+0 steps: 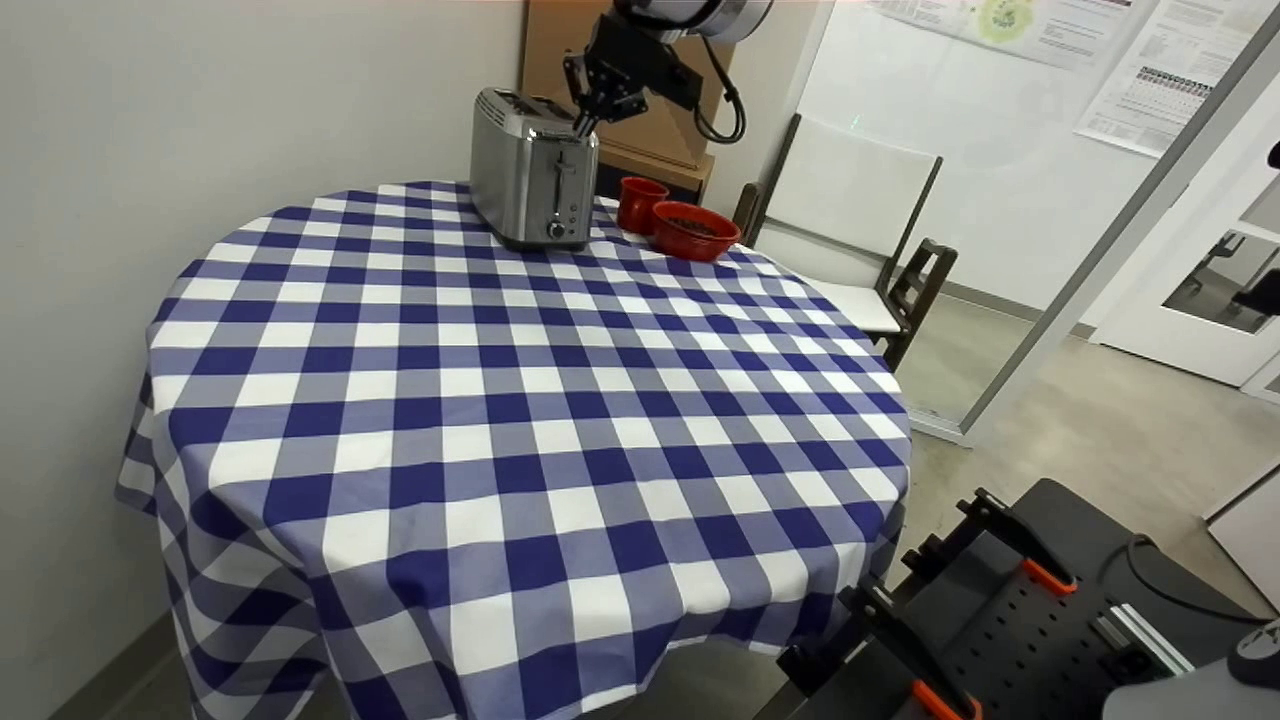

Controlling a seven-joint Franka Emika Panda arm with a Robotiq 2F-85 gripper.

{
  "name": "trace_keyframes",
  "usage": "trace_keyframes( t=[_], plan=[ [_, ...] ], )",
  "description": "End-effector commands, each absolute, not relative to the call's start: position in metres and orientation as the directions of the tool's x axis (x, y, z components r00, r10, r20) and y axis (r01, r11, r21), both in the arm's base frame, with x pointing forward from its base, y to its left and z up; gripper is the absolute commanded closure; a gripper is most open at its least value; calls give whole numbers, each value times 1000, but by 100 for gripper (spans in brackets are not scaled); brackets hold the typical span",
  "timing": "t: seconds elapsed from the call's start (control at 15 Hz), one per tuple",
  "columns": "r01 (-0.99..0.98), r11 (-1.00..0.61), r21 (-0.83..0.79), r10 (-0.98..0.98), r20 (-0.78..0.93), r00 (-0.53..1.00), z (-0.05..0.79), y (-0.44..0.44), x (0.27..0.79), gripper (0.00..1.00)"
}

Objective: Push down the lever on the toaster

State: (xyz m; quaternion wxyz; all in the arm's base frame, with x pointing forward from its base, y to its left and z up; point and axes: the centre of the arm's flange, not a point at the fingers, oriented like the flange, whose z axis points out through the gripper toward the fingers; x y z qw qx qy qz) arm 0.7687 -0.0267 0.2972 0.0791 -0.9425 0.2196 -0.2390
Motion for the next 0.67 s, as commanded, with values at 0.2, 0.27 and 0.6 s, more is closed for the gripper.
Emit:
trace_keyframes(
  t=[0.2,0.27,0.6],
  plan=[
    [-477,-826,-299,-558,323,764,284,-19,783,100],
    [-490,-818,-301,-570,312,760,282,-19,783,100],
    [-555,-772,-309,-629,247,737,260,-20,780,100]
  ],
)
